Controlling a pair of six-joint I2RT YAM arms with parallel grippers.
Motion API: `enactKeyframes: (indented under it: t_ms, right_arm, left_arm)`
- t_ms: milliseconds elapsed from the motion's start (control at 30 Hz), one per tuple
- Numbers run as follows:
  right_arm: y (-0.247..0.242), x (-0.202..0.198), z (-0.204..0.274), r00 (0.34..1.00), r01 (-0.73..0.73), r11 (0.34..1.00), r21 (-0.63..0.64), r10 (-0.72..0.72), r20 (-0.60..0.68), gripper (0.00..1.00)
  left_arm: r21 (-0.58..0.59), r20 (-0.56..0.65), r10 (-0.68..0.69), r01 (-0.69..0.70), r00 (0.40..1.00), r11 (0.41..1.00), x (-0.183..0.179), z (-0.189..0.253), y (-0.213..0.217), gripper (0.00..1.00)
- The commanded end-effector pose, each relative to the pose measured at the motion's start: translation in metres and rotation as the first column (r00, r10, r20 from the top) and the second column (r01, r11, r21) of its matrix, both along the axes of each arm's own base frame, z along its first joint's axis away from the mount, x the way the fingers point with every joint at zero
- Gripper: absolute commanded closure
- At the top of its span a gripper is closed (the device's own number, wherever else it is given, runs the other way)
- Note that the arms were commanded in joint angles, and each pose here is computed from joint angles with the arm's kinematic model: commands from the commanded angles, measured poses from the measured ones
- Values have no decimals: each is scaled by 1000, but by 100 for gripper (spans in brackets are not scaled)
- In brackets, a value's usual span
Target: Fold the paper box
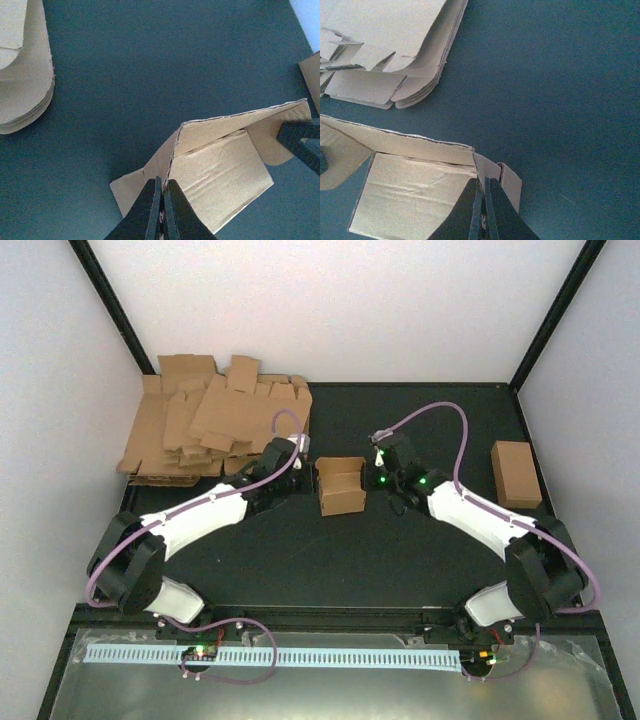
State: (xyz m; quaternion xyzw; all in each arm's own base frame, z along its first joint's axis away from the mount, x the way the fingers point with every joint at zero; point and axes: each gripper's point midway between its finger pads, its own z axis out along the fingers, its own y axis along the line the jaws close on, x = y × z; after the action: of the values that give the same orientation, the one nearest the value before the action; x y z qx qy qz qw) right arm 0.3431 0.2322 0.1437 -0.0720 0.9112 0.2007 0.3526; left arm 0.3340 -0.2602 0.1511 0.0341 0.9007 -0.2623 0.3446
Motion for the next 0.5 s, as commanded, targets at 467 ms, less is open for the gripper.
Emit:
enactKeyframes:
  t_ms: [467]
  right_arm:
    - [-10, -9, 2, 991, 35, 999, 28, -39, 130, 98]
  left_arm:
    - [-89, 13, 123, -121, 992, 989, -3, 7, -12, 98]
